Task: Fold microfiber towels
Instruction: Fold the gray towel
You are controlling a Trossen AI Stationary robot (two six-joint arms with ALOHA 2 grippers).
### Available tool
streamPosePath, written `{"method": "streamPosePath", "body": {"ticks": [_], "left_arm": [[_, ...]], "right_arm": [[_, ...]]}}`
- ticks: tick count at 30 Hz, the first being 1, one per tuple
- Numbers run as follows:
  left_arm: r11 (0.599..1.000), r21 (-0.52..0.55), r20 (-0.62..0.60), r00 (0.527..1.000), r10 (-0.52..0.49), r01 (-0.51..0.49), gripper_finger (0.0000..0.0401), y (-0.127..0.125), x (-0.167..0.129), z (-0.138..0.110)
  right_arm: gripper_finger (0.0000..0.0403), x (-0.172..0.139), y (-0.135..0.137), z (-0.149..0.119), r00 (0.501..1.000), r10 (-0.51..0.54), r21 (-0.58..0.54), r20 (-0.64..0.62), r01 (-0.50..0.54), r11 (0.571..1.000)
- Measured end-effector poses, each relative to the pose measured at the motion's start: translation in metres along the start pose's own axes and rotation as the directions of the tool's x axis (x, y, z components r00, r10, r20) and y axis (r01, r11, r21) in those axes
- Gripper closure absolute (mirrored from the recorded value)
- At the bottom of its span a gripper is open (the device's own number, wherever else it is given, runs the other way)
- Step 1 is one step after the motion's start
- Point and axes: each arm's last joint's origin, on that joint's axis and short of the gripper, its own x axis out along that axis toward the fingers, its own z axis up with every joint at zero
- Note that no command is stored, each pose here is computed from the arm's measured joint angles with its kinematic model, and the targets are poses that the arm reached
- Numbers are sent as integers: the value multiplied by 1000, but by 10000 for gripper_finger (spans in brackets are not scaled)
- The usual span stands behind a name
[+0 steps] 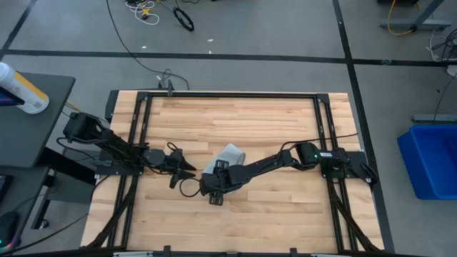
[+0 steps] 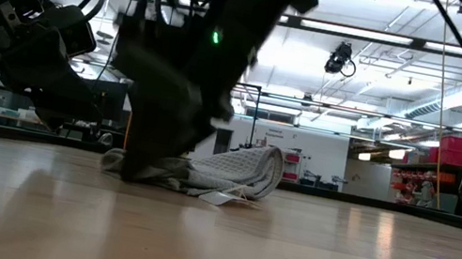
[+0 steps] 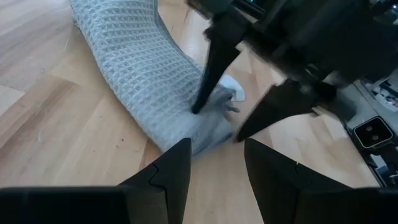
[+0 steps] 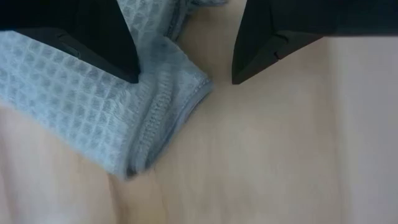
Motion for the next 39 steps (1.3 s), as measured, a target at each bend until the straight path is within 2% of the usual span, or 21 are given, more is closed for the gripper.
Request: {"method": "streamPosePath", "body": {"ticks": [7, 10, 13, 17, 18, 24, 29, 32, 36, 39], "left_arm": [[1000, -5, 26, 1000, -15, 15, 244, -1, 0, 3], [1000, -5, 24, 1000, -14, 14, 244, -1, 0, 2], [1000, -6, 25, 1000, -14, 14, 244, -1, 0, 2], [1000, -12, 29, 1000, -4, 5, 244, -1, 0, 2], [1000, -12, 30, 1000, -3, 3, 244, -1, 0, 2], [1000, -17, 32, 999, 2, -1, 244, -1, 0, 2], [1000, -17, 32, 999, 2, -1, 244, -1, 0, 3], [1000, -17, 31, 1000, 2, -2, 244, -1, 0, 2], [1000, -17, 31, 1000, 2, -2, 244, -1, 0, 2], [1000, -17, 30, 1000, 3, -2, 244, -1, 0, 2]], "right_arm": [[134, 11, 5, -1, 1000, -4, -2, 14, 4, 1000], [155, 9, 7, 0, 999, -30, 1, 23, 30, 1000], [215, 1, 11, 3, 997, -74, -28, 22, 74, 997], [359, -12, 16, 10, 983, -166, -31, 85, 169, 985], [378, -15, 17, 11, 977, -192, -43, 91, 196, 980], [395, -41, 18, 21, 958, -266, 5, 105, 267, 964], [398, -71, 5, 33, 915, -390, 34, 106, 389, 921], [398, -87, -7, 37, 893, -440, 45, 92, 438, 898], [398, -103, -37, 34, 864, -502, 99, 29, 497, 862], [398, -115, -58, 29, 813, -583, 111, -19, 581, 806]]}}
